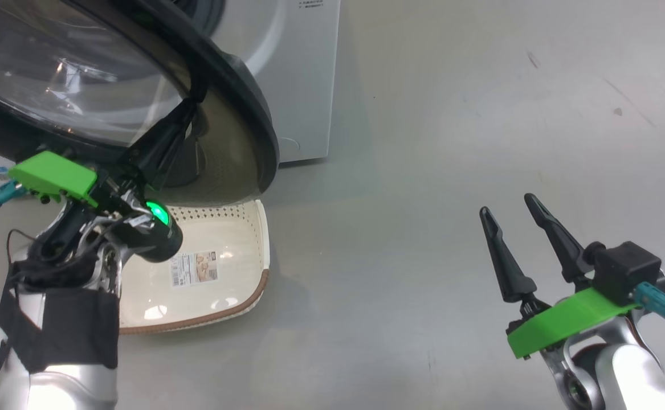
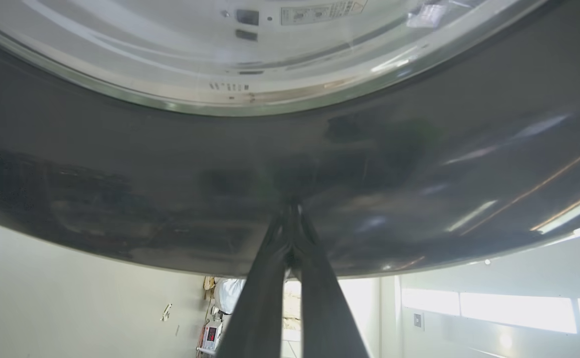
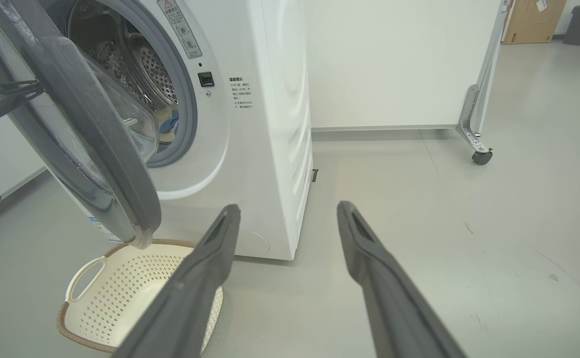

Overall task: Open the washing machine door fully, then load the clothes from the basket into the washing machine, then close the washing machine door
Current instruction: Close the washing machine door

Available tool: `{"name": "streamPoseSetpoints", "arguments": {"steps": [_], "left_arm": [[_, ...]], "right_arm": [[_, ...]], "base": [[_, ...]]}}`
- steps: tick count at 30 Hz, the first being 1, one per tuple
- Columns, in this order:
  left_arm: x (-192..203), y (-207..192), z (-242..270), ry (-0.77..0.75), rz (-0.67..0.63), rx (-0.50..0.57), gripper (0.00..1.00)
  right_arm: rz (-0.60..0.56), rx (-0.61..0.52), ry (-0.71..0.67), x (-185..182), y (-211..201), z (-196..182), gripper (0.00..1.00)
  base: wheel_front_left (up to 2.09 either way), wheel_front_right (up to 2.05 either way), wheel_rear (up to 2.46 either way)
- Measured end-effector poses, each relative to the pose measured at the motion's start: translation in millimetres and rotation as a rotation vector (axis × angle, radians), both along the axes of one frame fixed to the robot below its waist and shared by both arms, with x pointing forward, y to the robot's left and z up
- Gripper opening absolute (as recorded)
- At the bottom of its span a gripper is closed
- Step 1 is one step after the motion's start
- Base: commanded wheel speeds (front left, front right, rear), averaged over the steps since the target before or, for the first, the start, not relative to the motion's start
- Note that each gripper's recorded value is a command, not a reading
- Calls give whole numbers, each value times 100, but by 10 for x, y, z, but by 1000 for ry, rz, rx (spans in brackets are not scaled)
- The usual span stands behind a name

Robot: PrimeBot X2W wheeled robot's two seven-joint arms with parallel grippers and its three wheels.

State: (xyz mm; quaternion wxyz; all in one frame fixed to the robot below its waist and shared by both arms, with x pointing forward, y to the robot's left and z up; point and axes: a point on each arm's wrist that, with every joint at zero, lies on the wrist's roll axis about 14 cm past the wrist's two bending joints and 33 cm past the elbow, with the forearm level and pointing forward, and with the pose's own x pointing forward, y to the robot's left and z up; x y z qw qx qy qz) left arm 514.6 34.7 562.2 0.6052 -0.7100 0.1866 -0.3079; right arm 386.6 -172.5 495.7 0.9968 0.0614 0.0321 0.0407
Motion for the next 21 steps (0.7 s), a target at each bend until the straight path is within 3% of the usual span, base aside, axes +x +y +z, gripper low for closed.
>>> {"name": "streamPoseSetpoints", "arguments": {"steps": [21], "left_arm": [[153,-2,91,-14,80,-3,0]], "right_arm": [[-31,14,-19,-5,-93,9,100]], "base": [[0,0,0]]}}
